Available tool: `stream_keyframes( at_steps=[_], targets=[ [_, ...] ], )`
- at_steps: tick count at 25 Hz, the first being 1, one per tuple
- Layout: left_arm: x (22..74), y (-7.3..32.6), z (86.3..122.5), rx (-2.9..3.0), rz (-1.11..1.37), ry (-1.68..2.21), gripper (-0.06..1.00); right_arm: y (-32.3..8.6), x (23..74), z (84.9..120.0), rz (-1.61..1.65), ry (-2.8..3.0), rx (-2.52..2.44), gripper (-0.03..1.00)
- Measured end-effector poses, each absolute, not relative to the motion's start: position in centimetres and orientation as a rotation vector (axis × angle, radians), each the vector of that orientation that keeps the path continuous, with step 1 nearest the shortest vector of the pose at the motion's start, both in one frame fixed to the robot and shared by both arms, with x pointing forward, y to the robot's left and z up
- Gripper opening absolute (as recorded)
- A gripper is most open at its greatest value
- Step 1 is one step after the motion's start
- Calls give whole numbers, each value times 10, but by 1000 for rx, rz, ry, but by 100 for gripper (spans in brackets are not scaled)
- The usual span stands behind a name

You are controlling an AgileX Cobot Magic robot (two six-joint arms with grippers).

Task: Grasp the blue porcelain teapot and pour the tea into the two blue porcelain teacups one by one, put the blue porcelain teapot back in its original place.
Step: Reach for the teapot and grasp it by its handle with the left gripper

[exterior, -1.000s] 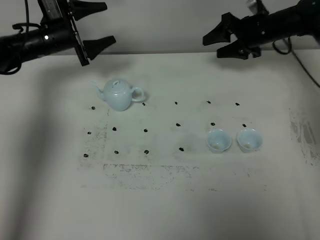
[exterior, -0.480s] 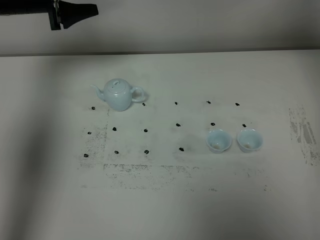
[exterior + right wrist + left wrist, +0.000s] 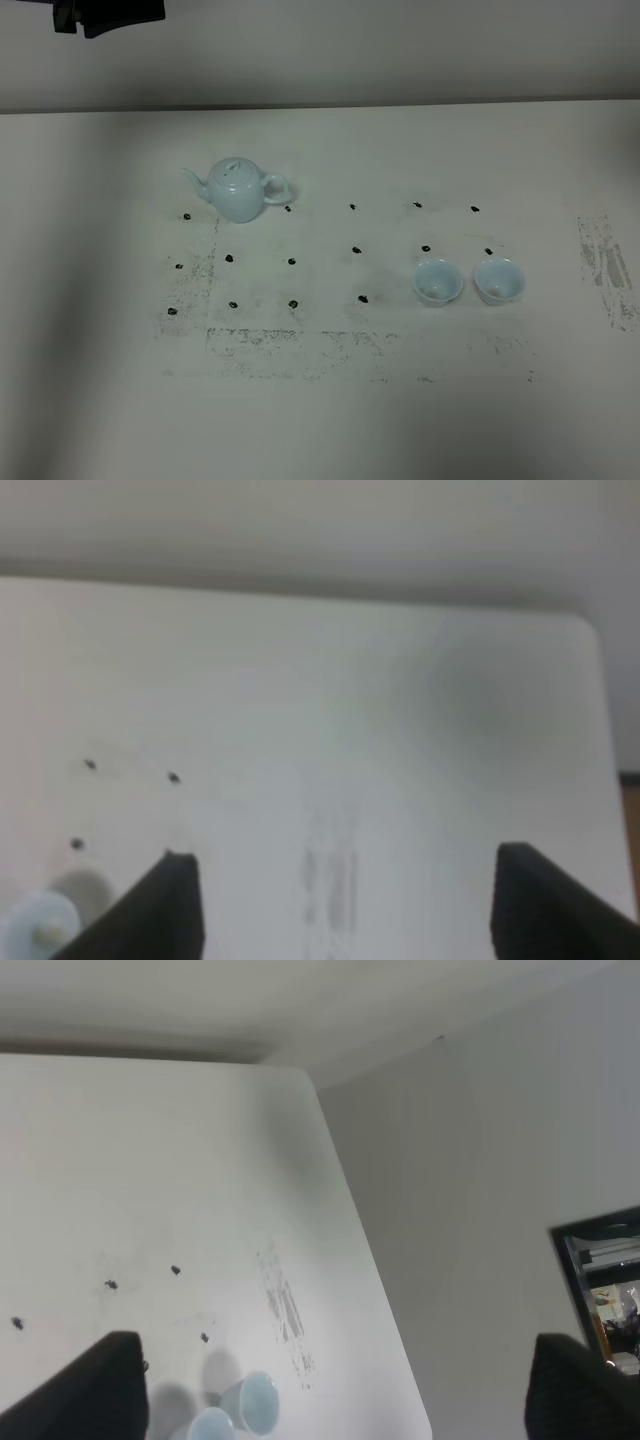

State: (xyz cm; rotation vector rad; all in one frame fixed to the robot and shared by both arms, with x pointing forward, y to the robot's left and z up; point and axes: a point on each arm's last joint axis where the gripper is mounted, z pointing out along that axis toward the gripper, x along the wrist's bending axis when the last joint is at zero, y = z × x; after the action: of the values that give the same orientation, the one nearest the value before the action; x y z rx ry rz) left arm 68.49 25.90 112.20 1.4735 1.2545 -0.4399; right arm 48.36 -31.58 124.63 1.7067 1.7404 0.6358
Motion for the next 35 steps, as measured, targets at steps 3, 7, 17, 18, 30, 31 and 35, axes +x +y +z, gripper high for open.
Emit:
stream_keyframes(
  at_steps=[3, 7, 17, 18, 30, 31, 35],
  targets=[
    [682, 259, 1128, 1476, -420, 1242, 73, -319, 442, 1234, 577, 1688, 1746, 56],
    [681, 259, 1130, 1491, -399, 1224, 73, -319, 389, 1198, 522, 1689, 1791, 54],
    [681, 259, 1130, 1520, -365, 1189, 73, -309, 296, 1096, 524, 1739, 1867, 54],
    [681, 259, 1130, 1521, -364, 1188, 73, -309, 291, 1090, 536, 1736, 1864, 54],
    [681, 259, 1130, 1525, -362, 1183, 73, -300, 247, 1056, 786, 1620, 1695, 54],
    [681, 259, 1130, 1525, -362, 1183, 73, -300, 244, 1055, 794, 1612, 1681, 54],
    [681, 259, 1130, 1525, -362, 1183, 73, -297, 232, 1055, 856, 1582, 1599, 53]
  ],
)
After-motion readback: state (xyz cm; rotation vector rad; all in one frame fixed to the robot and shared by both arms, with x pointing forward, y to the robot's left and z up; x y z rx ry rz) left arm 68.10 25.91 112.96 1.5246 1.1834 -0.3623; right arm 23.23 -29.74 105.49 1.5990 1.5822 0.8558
